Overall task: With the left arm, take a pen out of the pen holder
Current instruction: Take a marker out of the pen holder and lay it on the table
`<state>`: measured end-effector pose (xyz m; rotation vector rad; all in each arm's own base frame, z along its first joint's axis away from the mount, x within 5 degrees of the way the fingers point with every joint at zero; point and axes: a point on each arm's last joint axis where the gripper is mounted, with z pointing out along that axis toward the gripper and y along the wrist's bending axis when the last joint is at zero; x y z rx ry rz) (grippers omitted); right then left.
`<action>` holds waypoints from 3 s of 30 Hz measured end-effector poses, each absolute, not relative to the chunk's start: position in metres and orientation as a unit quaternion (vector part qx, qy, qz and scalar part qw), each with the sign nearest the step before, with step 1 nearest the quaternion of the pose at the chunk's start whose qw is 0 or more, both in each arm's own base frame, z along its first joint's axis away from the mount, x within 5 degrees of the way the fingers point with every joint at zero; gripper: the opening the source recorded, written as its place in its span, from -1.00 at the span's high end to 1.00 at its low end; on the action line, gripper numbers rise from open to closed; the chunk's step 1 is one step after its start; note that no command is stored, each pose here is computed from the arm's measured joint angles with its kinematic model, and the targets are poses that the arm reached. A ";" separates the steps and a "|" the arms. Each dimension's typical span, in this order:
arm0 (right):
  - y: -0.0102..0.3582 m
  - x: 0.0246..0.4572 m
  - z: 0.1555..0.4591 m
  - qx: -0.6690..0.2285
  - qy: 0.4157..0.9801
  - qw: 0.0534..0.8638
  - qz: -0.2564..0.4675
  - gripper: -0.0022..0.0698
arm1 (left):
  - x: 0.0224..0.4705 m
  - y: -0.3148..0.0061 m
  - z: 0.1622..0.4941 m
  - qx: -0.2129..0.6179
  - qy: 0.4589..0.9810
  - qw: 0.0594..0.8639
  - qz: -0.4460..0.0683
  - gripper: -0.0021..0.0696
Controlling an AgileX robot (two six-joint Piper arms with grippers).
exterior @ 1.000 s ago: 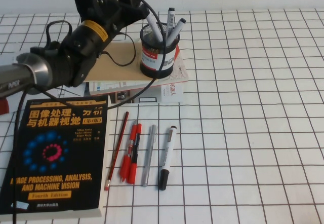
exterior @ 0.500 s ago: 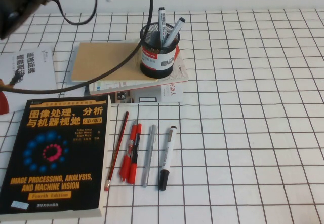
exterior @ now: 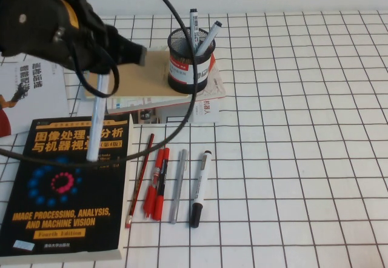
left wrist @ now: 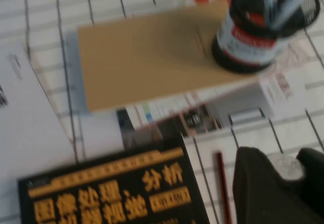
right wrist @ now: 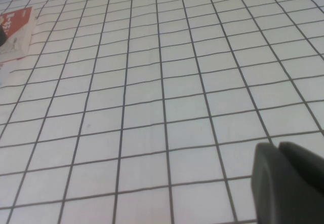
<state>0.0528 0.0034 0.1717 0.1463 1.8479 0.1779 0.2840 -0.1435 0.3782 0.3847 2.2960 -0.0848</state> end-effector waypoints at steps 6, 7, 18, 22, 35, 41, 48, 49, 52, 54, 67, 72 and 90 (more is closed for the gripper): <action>0.003 0.053 0.172 0.063 0.796 0.597 0.077 0.98 | 0.294 -0.165 0.335 0.160 0.944 0.278 -0.077 0.62; 0.003 0.053 0.172 0.063 0.796 0.597 0.077 0.99 | 0.297 -0.169 0.327 0.163 0.948 0.262 -0.085 0.62; 0.003 0.053 0.172 0.063 0.796 0.597 0.077 0.98 | 0.340 -0.202 0.231 0.123 0.972 0.133 -0.148 0.62; 0.003 0.053 0.172 0.063 0.796 0.597 0.077 0.98 | 0.357 -0.211 0.216 0.114 0.973 0.126 -0.157 0.63; 0.003 0.053 0.172 0.063 0.796 0.597 0.077 0.98 | 0.379 -0.205 0.191 0.072 0.979 0.104 -0.159 0.62; 0.003 0.053 0.172 0.063 0.796 0.597 0.077 0.99 | 0.380 -0.205 0.188 0.070 0.980 0.102 -0.158 0.50; 0.003 0.053 0.172 0.063 0.796 0.597 0.077 0.99 | 0.381 -0.205 0.188 0.069 0.980 0.103 -0.158 0.24; 0.003 0.053 0.172 0.063 0.796 0.597 0.077 0.98 | 0.381 -0.204 0.188 0.070 0.980 0.105 -0.155 0.24; 0.003 0.053 0.172 0.063 0.796 0.597 0.077 0.98 | 0.381 -0.200 0.197 0.085 0.979 0.121 -0.138 0.23; 0.003 0.053 0.172 0.063 0.796 0.597 0.077 0.98 | 0.378 -0.198 0.215 0.106 0.975 0.150 -0.122 0.24; 0.003 0.053 0.172 0.063 0.796 0.597 0.077 0.98 | 0.292 -0.153 0.324 0.152 0.918 0.359 -0.079 0.93; 0.003 0.053 0.172 0.063 0.796 0.597 0.077 0.98 | 0.237 -0.124 0.319 0.152 0.889 0.418 -0.107 0.94; 0.003 0.053 0.172 0.063 0.796 0.597 0.077 0.98 | 0.087 -0.039 0.251 0.143 0.890 0.421 -0.098 0.94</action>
